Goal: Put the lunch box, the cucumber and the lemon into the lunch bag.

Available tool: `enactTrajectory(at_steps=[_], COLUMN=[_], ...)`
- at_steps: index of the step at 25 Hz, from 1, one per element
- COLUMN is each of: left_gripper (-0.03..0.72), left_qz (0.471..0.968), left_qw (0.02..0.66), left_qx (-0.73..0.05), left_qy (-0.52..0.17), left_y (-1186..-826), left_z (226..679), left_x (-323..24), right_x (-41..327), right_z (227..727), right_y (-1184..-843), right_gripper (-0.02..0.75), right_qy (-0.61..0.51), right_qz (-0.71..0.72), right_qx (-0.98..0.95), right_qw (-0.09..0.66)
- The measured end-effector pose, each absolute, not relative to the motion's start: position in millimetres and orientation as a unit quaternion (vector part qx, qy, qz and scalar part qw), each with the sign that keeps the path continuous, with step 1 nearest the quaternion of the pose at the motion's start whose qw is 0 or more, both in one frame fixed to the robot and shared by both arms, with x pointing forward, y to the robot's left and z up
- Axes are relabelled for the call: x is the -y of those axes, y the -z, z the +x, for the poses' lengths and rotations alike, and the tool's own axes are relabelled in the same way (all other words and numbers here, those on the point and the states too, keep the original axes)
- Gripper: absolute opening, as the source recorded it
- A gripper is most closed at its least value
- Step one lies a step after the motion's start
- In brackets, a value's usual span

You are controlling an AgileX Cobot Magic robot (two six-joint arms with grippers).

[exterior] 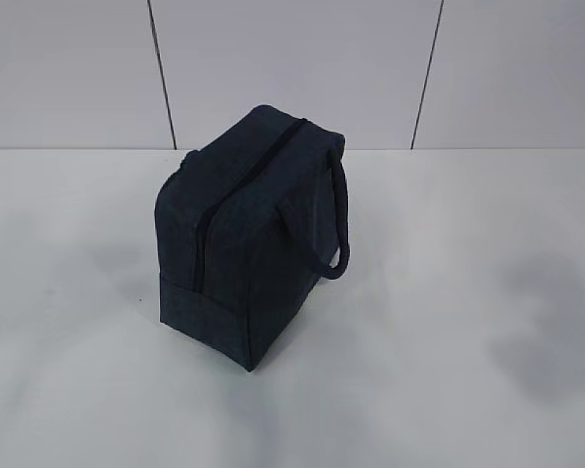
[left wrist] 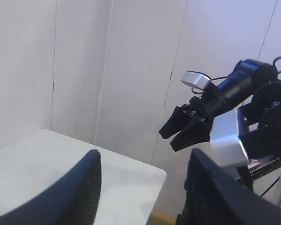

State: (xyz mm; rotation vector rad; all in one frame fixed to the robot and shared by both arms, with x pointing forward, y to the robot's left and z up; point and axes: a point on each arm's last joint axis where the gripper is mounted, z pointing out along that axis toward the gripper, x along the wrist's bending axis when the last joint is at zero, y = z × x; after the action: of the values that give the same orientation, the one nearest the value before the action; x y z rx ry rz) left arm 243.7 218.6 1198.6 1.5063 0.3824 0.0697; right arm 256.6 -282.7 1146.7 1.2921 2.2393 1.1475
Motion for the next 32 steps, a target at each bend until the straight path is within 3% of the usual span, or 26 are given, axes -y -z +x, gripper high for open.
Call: enactTrajectory(at_steps=[7, 12, 26, 32], left_gripper=[0.395, 0.377, 0.375, 0.375], left_qz=[0.674, 0.672, 0.638, 0.607], left_qw=[0.713, 0.712, 0.655, 0.650], left_qx=[-0.190, -0.203, -0.405, -0.455], left_qy=[-0.013, -0.015, -0.006, -0.043], left_y=[-1198.7, -1195.0, -1095.4, -1080.2], left_z=[243.2, 246.6, 300.4, 312.3], left_x=[-218.8, -218.6, -222.3, -229.2], right_x=[311.0, 305.8, 301.7, 301.5], right_z=[233.2, 243.0, 250.5, 250.8], right_y=[-1093.3, -1050.0, -1044.7, -1045.2], right_gripper=[0.580, 0.580, 0.580, 0.580], right_qy=[-0.399, -0.351, -0.367, -0.369], right_qz=[0.439, 0.447, 0.439, 0.438], right_qx=[-0.776, -0.797, -0.789, -0.788], right_qw=[0.213, 0.206, 0.223, 0.225])
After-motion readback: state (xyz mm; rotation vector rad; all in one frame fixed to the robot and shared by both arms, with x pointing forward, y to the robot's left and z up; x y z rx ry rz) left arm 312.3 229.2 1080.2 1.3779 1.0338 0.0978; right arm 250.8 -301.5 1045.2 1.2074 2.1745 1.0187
